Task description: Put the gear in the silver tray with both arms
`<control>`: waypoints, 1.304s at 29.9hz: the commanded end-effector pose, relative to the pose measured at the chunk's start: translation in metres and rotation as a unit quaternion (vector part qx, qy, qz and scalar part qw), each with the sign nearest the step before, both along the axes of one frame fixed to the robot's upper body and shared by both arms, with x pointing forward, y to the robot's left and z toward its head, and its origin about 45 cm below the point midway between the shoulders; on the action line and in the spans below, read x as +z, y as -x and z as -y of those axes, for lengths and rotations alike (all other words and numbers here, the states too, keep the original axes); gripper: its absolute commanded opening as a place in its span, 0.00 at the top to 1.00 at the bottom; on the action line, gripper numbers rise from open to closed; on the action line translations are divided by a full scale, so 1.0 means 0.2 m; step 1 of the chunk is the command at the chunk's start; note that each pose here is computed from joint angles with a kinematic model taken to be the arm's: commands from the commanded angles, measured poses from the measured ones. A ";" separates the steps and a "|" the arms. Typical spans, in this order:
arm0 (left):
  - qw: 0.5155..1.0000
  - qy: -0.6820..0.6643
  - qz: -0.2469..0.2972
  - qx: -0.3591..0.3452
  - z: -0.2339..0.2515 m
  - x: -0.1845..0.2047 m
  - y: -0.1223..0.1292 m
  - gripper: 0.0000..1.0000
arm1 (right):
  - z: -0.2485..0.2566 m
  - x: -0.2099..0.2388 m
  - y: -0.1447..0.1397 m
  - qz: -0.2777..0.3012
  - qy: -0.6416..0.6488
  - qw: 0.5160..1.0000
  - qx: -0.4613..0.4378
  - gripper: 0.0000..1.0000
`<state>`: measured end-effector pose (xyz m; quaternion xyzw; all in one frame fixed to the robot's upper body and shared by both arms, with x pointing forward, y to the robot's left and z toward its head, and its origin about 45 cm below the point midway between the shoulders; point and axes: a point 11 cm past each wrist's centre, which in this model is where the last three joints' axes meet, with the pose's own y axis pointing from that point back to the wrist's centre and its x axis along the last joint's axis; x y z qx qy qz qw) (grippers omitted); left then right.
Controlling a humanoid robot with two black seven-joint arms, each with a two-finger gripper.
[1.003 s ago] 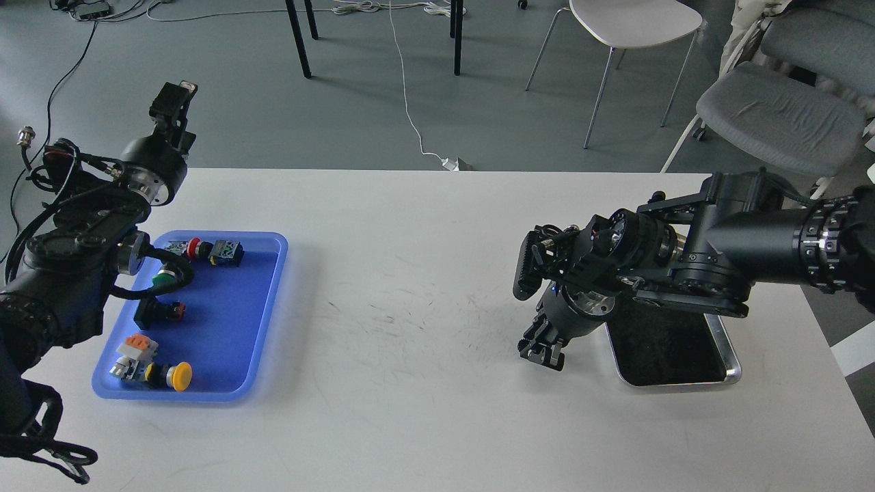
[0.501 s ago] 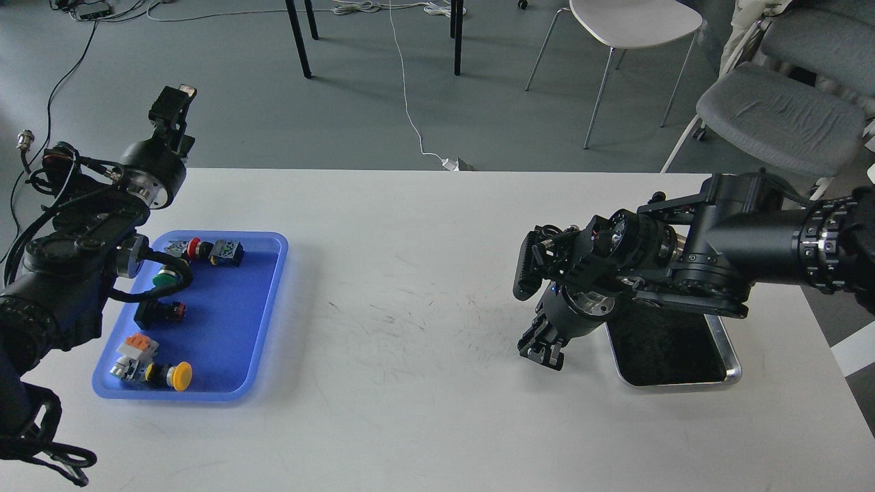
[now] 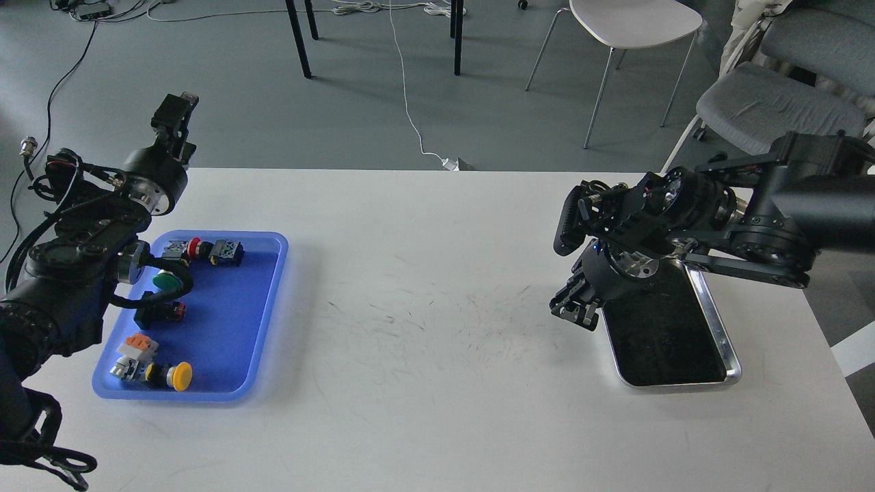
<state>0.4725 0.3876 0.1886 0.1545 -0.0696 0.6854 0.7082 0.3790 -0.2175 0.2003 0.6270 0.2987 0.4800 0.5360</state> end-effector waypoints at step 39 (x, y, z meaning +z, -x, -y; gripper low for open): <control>1.000 0.003 -0.008 -0.005 0.03 -0.05 0.01 0.03 | 0.63 -0.16 0.12 -0.019 0.056 0.992 -0.110 0.90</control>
